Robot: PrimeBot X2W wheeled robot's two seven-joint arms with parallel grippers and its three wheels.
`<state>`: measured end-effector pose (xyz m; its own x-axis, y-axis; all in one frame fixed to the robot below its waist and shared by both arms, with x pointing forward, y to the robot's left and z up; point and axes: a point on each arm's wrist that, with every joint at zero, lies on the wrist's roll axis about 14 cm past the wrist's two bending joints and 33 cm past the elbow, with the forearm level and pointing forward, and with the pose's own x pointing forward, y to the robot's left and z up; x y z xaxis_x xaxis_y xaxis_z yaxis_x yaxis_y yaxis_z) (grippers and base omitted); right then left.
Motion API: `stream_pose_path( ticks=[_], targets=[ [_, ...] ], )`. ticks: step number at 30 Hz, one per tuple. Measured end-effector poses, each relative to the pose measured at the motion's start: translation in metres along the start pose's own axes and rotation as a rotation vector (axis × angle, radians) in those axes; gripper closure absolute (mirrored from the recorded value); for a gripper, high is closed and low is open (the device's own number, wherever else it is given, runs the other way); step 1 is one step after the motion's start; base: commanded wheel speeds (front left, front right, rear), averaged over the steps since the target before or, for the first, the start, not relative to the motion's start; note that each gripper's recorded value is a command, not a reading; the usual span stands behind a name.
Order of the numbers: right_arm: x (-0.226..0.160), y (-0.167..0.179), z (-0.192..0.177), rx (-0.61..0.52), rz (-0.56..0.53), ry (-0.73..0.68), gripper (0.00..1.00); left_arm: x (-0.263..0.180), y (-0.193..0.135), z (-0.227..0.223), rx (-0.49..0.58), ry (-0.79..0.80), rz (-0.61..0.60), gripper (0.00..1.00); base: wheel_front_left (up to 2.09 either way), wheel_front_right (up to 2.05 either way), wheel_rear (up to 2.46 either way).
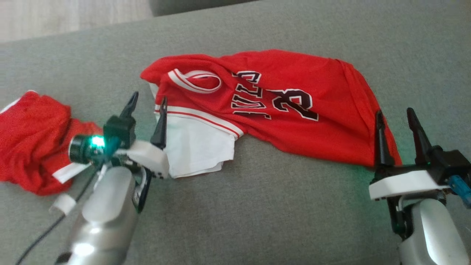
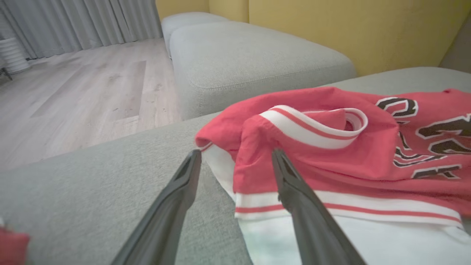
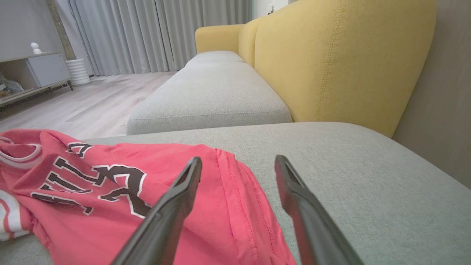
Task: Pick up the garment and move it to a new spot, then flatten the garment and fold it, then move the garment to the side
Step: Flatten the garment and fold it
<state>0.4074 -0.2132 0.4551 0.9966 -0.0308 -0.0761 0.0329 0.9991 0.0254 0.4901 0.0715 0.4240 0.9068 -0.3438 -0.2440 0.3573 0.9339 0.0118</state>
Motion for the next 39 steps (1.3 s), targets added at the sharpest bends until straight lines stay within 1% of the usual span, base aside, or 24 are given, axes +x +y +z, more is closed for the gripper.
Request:
stream_pose_path(
  ticks=[5, 12, 16, 21, 24, 29, 31, 35, 39],
  targets=[
    [-0.007, 0.006, 0.000, 0.007, 0.016, -0.001, 0.00, -0.027, 0.006, 0.009, -0.070, -0.073, 0.079, 0.00, 0.00, 0.00, 0.00],
    [-0.013, 0.017, 0.004, 0.012, 0.045, -0.013, 0.00, -0.069, 0.011, 0.015, -0.135, -0.147, 0.168, 0.00, 0.00, 0.00, 0.00],
    [-0.014, 0.021, 0.006, 0.013, 0.057, -0.020, 0.00, -0.083, 0.005, 0.008, -0.159, -0.146, 0.177, 0.00, 0.00, 0.00, 0.00],
    [-0.014, 0.022, 0.008, 0.012, 0.062, -0.025, 0.00, -0.083, -0.003, 0.007, -0.161, -0.142, 0.151, 0.00, 0.00, 0.00, 0.00],
    [-0.015, 0.021, 0.008, 0.012, 0.059, -0.024, 0.00, -0.081, -0.013, -0.002, -0.157, -0.097, 0.117, 0.00, 0.00, 0.00, 0.00],
    [-0.017, 0.018, 0.006, 0.010, 0.050, -0.018, 0.00, -0.078, -0.031, -0.038, -0.144, 0.069, 0.056, 0.00, 0.00, 0.00, 0.00],
    [-0.018, 0.016, 0.005, 0.011, 0.042, -0.014, 0.00, -0.078, -0.036, -0.048, -0.152, 0.113, 0.040, 0.00, 0.00, 0.00, 0.00],
    [-0.020, 0.011, 0.002, 0.010, 0.029, -0.005, 0.00, -0.075, -0.040, -0.065, -0.150, 0.186, 0.027, 0.00, 0.00, 0.00, 0.00],
    [-0.021, 0.007, -0.001, 0.017, 0.018, 0.004, 0.00, -0.069, -0.040, -0.071, -0.136, 0.220, 0.021, 0.00, 0.00, 0.00, 0.00]
  ],
)
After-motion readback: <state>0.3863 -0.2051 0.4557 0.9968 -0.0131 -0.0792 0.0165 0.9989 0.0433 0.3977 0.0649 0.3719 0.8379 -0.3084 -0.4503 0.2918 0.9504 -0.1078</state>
